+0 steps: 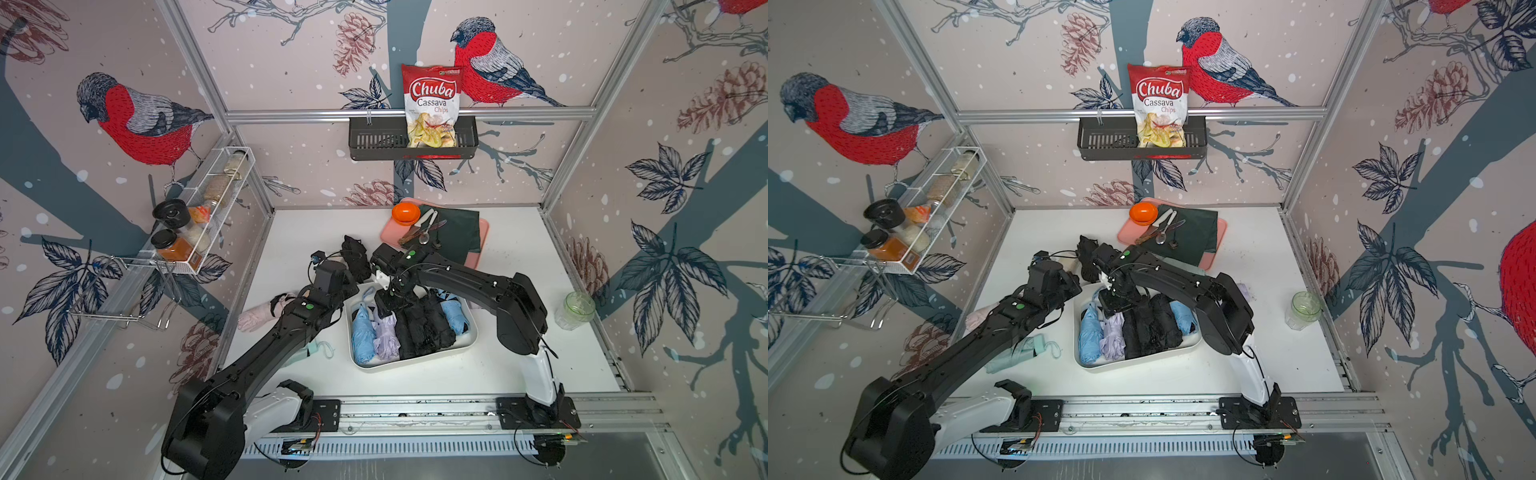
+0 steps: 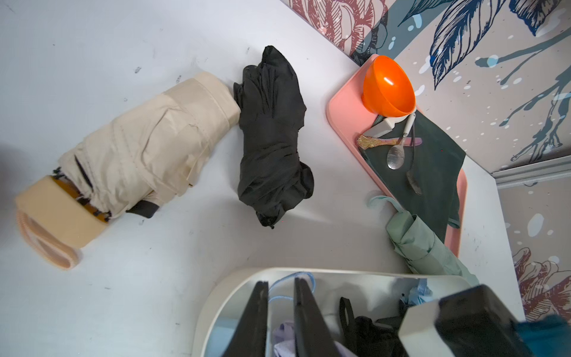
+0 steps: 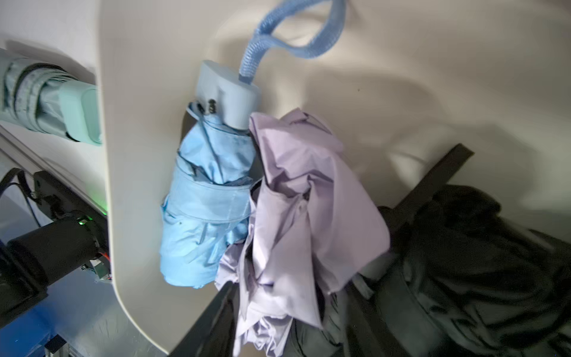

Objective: Put the umbrella into the storage box
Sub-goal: Place the umbrella in the storage box.

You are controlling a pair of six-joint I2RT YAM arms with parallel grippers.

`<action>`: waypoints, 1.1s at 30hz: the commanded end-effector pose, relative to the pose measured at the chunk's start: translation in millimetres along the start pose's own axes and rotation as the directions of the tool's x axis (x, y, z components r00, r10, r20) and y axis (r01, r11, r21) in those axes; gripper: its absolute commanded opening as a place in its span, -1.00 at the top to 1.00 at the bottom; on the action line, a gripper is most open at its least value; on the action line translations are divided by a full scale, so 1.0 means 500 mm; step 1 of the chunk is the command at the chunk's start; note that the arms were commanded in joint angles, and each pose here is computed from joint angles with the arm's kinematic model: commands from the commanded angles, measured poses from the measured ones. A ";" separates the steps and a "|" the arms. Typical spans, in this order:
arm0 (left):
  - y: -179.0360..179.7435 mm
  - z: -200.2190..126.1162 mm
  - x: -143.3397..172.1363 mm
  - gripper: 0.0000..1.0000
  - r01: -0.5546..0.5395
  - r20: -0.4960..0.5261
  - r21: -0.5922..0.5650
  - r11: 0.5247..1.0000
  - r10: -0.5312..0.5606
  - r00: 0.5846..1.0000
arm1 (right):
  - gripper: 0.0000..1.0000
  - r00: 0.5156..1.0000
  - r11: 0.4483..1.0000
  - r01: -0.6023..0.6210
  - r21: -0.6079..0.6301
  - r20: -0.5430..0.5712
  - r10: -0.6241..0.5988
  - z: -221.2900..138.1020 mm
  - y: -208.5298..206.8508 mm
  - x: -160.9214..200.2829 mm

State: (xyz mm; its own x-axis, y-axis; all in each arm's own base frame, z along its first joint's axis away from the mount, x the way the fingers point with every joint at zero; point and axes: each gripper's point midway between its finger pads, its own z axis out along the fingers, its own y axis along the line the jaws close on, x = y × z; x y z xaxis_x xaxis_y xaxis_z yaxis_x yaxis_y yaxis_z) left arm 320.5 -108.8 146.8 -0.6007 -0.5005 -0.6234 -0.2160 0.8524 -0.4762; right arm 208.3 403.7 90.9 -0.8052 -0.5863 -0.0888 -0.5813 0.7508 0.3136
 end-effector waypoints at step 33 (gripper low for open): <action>0.071 -0.007 0.095 0.09 0.065 -0.180 -0.023 0.998 -0.068 0.981 | 0.14 0.962 0.996 0.085 0.040 0.256 -0.093 -0.078 0.006 0.003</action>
State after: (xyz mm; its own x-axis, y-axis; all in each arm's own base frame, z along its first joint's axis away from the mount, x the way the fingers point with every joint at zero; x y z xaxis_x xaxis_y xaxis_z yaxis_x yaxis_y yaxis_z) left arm 291.1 -95.0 111.5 -0.6742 -0.5244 -0.5201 -0.2747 0.8317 -0.4825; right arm 220.2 382.0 133.7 -0.7953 -0.5140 -0.3214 -0.5986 0.7497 0.2822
